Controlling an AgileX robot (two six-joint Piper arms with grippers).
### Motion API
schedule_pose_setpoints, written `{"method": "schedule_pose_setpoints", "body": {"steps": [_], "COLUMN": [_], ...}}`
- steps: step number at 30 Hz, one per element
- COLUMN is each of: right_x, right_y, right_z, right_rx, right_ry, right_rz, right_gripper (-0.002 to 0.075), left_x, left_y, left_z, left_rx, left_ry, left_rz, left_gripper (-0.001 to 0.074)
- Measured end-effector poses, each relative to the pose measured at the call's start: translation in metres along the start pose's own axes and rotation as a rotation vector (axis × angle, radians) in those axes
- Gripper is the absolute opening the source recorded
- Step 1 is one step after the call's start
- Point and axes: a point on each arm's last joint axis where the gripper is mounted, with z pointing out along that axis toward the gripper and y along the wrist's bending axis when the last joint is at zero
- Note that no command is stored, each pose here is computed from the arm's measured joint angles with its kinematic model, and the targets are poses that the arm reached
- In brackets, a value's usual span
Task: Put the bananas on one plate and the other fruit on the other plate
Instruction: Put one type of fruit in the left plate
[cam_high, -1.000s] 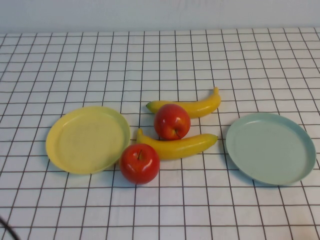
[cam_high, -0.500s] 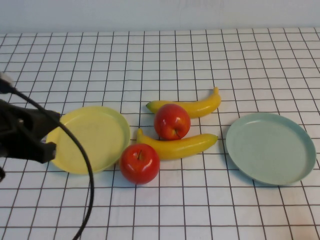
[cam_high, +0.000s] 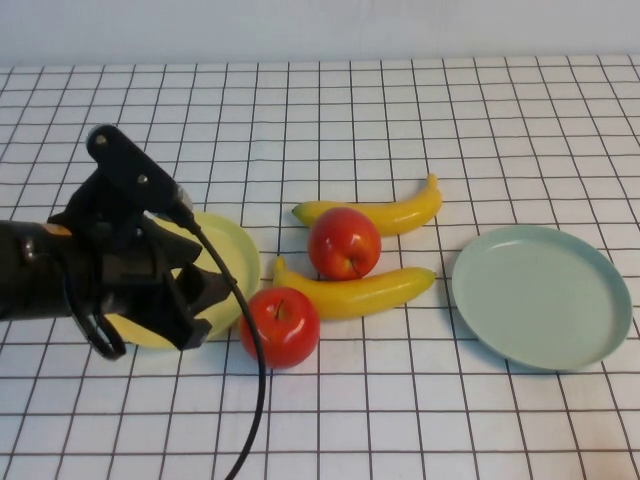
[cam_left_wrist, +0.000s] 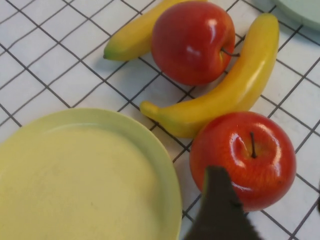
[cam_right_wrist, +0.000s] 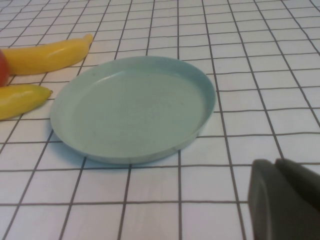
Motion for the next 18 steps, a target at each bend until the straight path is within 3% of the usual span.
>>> {"method": "schedule_pose_setpoints", "body": {"steps": [3,5,12,18], "right_x": [0.0,0.0,0.0,0.0], "right_y": [0.0,0.0,0.0,0.0], "right_z": [0.0,0.0,0.0,0.0], "right_rx": [0.0,0.0,0.0,0.0], "right_ry": [0.0,0.0,0.0,0.0], "right_rz": [0.0,0.0,0.0,0.0], "right_gripper": [-0.0017,-0.0017,-0.0017,-0.0017], "left_x": [0.003,0.004,0.01,0.012], "left_y": [0.002,0.003,0.005,0.005], "left_z": [0.01,0.017,0.035,0.05], "left_rx": [0.015,0.028,0.061,0.112], "left_ry": [0.02,0.028,0.061,0.041], "left_rz": [-0.022,-0.041,0.032,0.005], "left_gripper": [0.0516,0.0562,0.0519,0.0481]}}
